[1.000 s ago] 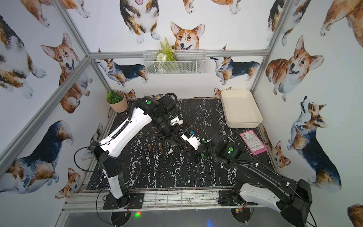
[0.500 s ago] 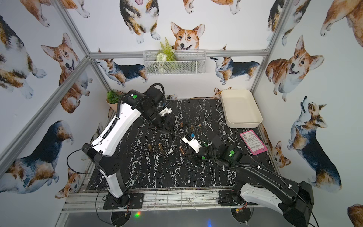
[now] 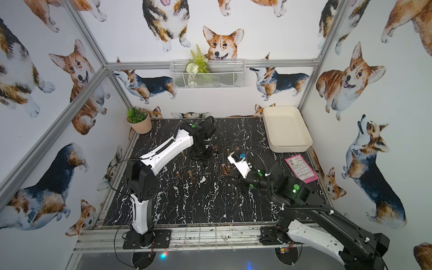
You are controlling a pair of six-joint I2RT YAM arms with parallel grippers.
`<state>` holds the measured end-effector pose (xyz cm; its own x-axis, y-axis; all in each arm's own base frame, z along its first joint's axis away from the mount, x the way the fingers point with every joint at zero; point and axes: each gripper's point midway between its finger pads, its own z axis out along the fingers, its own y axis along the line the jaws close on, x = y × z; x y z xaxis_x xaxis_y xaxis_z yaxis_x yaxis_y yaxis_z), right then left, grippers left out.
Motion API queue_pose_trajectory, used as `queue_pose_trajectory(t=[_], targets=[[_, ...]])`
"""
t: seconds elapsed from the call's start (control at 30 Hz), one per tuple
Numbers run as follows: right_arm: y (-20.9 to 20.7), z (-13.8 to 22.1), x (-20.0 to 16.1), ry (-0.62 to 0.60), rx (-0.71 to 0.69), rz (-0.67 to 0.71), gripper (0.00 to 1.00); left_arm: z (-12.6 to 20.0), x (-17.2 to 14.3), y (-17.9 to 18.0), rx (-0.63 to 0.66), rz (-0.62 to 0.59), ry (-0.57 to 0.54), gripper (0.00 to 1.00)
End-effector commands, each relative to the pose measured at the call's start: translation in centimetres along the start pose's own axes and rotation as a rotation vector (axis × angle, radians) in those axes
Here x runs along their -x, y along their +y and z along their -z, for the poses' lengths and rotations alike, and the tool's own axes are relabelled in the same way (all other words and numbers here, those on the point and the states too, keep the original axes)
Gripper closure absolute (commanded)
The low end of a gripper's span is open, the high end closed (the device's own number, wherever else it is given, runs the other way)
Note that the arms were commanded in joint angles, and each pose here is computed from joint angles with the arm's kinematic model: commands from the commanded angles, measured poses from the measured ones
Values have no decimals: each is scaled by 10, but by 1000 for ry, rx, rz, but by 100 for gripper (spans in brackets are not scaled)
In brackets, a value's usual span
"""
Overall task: Open the lipstick cap
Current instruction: Place the cover at the center of the board.
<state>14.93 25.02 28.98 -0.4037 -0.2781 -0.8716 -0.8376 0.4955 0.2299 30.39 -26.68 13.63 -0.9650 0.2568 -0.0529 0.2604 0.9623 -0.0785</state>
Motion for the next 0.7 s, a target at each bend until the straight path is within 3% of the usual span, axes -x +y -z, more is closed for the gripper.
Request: queue_pose_trajectory(t=[0.0, 0.23, 0.67], targets=[[-12, 8, -1, 5, -80, 8, 95, -31, 27, 1, 74, -30, -107, 96], [-14, 14, 3, 21, -107, 23, 95, -87, 35, 7, 111, -7, -107, 96], [-17, 7, -3, 34, -110, 7, 95, -108, 22, 25, 134, 37, -80, 94]])
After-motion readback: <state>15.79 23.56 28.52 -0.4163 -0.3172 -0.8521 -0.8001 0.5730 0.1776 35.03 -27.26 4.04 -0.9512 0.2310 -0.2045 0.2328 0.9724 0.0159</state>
